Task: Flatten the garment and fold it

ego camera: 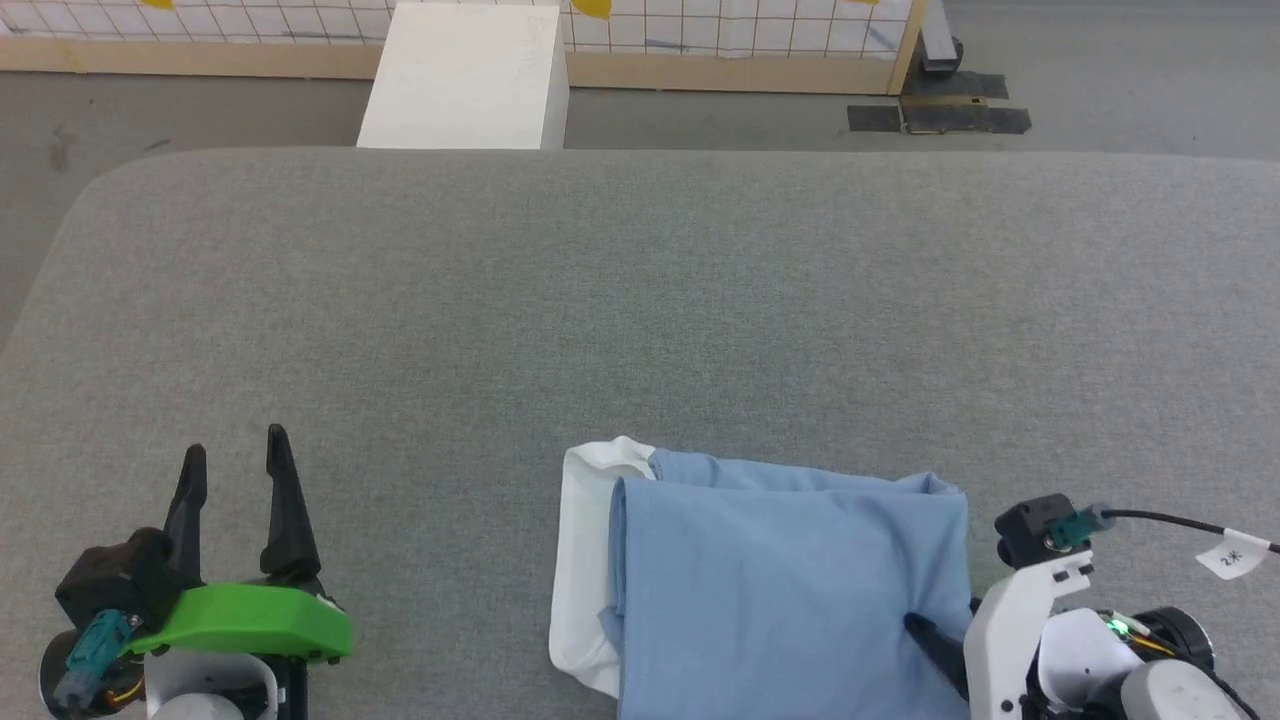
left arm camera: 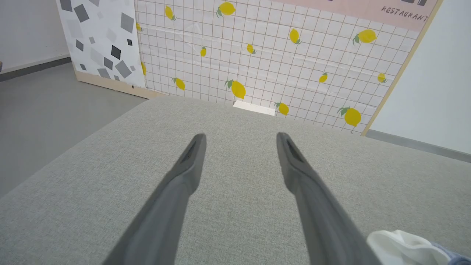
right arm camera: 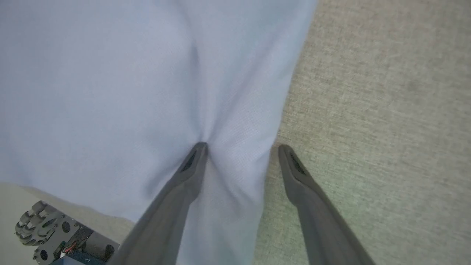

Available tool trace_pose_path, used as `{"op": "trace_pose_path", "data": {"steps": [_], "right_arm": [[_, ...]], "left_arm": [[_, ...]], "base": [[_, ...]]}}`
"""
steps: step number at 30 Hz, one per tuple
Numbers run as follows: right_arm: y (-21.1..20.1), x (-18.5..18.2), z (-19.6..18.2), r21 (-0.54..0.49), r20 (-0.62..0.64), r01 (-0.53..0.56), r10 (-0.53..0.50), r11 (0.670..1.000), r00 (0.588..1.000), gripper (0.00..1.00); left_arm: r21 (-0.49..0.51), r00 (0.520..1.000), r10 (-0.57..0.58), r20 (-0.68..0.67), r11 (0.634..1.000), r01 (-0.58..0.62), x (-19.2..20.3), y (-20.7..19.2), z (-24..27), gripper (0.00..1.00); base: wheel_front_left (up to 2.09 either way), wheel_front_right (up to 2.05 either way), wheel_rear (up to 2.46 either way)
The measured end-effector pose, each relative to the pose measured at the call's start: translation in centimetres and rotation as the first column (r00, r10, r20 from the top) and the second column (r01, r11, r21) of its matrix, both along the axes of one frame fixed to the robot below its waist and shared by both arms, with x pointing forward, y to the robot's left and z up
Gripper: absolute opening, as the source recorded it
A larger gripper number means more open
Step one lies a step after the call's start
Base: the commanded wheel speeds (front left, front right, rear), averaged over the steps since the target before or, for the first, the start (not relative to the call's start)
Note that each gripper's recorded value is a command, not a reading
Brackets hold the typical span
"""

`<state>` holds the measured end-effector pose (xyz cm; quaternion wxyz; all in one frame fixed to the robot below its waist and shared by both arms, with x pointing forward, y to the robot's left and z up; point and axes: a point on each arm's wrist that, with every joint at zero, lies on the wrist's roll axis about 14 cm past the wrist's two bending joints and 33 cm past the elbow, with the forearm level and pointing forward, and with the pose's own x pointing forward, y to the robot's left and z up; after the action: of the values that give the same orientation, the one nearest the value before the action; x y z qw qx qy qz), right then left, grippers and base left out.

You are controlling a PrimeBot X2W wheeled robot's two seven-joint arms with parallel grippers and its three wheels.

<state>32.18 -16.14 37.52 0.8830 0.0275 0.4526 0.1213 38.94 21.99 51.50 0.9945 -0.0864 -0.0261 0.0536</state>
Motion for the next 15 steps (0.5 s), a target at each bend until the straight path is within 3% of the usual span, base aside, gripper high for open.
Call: {"op": "trace_pose_path", "data": {"steps": [1,2,3,9,15], "right_arm": [[0.1,0.1,-0.1,0.003,-0.003,-0.001,0.001,1.0,1.0,1.0],[0.2,0.3,-0.2,0.002,-0.002,-0.003,0.003,1.0,1.0,0.29],[0.2,0.4,-0.2,0.001,-0.001,-0.007,0.007,1.0,1.0,0.0],[-0.2,1.3,0.7,-0.015,0.025,-0.038,0.039,0.999,0.999,0.0],[-5.9,2.4,3.8,-0.168,0.074,-0.037,0.05,0.985,0.996,0.0]], "left_arm": [[0.0,1.0,0.0,-0.002,1.0,0.0,0.0,0.0,-0.1,1.0],[0.0,1.0,0.0,-0.003,1.0,0.0,0.0,0.0,-0.1,1.0],[0.0,1.0,-0.001,-0.005,1.0,0.001,0.1,0.0,-0.2,1.0],[-0.007,1.0,-0.012,0.001,1.0,0.012,0.9,-0.4,0.0,1.0],[-0.023,0.997,-0.068,0.044,0.997,0.069,3.0,-2.9,1.1,1.0]], "base": [[0.0,0.0,0.0],[0.0,0.0,0.0],[0.0,0.0,0.0],[0.0,0.0,0.0],[0.0,0.0,0.0]]}}
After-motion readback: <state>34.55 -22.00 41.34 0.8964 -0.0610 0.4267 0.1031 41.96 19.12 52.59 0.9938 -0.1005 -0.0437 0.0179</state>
